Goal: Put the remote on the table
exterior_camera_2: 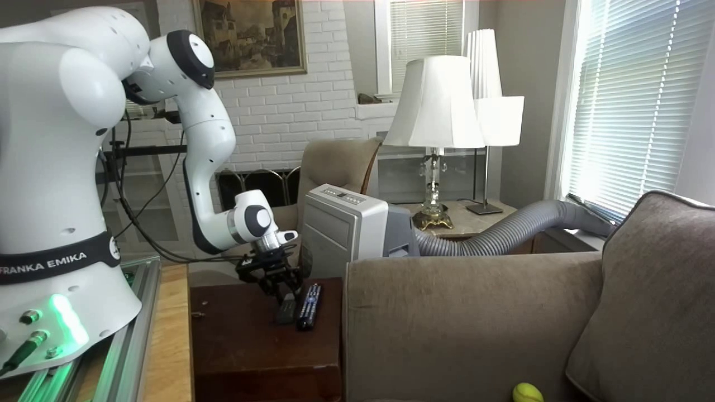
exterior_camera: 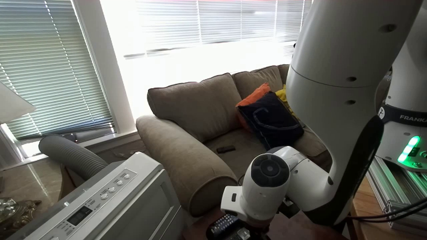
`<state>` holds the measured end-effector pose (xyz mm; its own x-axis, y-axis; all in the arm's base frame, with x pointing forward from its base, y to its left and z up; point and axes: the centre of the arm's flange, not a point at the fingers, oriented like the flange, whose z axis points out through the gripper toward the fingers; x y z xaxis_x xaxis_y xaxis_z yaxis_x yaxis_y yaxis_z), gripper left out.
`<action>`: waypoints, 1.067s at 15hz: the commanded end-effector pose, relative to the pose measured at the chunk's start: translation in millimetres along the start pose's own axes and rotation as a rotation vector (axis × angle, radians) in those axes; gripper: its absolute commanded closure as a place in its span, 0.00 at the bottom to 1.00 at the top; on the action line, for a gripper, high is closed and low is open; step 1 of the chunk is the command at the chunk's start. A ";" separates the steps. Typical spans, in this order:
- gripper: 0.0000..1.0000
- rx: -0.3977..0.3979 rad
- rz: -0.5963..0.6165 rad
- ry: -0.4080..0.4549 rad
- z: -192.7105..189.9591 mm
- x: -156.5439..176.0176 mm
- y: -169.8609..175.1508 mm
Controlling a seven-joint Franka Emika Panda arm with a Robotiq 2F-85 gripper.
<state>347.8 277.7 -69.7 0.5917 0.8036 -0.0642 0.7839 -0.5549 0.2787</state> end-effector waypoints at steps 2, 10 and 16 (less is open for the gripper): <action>0.71 0.024 0.008 -0.034 18.2 3.2 -2.0; 0.19 0.043 0.013 -0.058 19.7 4.5 -1.1; 0.00 0.056 0.018 -0.087 22.5 2.1 0.3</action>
<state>354.0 272.4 -85.5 0.6231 0.7727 -0.1213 0.7733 -0.5854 0.2435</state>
